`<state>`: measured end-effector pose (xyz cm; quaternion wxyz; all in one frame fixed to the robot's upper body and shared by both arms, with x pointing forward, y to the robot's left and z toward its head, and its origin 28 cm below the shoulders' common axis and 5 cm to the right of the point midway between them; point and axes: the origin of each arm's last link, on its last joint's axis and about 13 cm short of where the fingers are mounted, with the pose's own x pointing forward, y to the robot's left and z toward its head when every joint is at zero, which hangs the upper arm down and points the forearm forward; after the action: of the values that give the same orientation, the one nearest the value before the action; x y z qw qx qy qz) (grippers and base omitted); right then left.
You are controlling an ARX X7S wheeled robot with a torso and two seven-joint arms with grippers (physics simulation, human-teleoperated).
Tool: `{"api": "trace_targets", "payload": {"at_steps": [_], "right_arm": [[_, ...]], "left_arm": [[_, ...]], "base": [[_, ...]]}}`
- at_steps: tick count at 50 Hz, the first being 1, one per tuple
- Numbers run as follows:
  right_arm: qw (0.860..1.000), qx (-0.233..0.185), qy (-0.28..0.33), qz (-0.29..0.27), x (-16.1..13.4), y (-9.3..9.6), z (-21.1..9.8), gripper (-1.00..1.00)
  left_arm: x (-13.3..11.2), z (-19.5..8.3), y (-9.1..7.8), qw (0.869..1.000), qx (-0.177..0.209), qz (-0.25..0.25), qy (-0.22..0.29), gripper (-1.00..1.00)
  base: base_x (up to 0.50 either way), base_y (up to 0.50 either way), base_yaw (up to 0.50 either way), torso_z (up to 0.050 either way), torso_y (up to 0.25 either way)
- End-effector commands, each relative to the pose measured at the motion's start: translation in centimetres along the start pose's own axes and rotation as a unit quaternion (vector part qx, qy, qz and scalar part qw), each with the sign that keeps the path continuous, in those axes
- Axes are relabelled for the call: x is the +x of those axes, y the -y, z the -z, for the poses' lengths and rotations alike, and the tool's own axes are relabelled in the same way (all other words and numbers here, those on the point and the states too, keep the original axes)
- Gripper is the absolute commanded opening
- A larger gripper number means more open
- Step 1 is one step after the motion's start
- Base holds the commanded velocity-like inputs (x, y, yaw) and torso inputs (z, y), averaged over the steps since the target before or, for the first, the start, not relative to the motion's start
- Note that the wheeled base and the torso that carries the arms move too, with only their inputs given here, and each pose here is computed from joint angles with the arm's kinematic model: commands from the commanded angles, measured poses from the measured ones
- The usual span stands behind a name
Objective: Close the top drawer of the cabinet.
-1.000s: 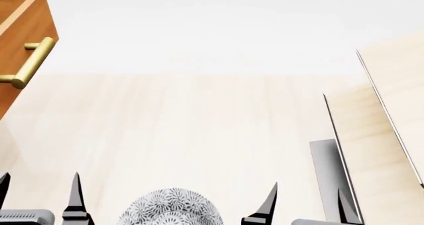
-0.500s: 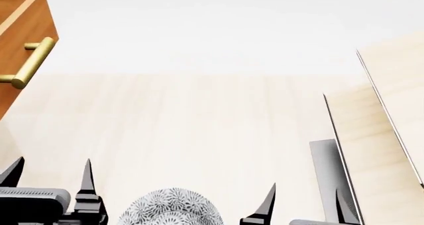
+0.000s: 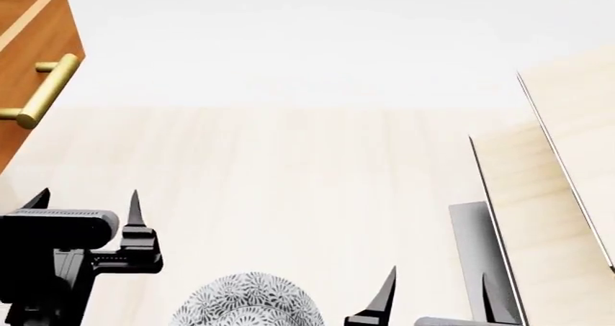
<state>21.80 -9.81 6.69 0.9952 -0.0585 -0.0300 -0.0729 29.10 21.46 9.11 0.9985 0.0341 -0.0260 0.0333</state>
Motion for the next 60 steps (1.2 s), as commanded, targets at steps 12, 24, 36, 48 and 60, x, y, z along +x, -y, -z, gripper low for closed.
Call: {"api": "trace_targets", "payload": {"at_steps": [12,24,36,48,60], "right_arm": [[1.000,-0.007,-0.005,-0.007,0.1,-0.4,0.2,1.00],[1.000,-0.007,-0.005,-0.008,0.1,-0.4,0.1,1.00],[1.000,-0.007,-0.007,-0.007,0.2,-0.5,0.2,1.00],[1.000,-0.005,-0.010,-0.006,0.5,-0.6,0.4,1.00],[1.000,-0.006,-0.011,-0.005,0.5,-0.6,0.4,1.00]], "left_arm": [[9.6,-0.9,-1.5,0.999,0.023,-0.013,-0.046,1.00],[11.9,-2.1,-1.6,0.998,0.022,-0.017,-0.062,1.00],[12.5,-2.2,-2.3,0.997,0.019,-0.032,-0.067,1.00],[12.4,-2.2,-2.9,0.996,0.017,-0.046,-0.075,1.00],[12.6,-2.5,-3.7,0.995,0.005,-0.047,-0.084,1.00]], "base": [[0.00,0.00,0.00,0.000,0.000],[0.00,0.00,0.00,0.000,0.000],[0.00,0.00,0.00,0.000,0.000],[0.00,0.00,0.00,0.000,0.000],[0.00,0.00,0.00,0.000,0.000]]}}
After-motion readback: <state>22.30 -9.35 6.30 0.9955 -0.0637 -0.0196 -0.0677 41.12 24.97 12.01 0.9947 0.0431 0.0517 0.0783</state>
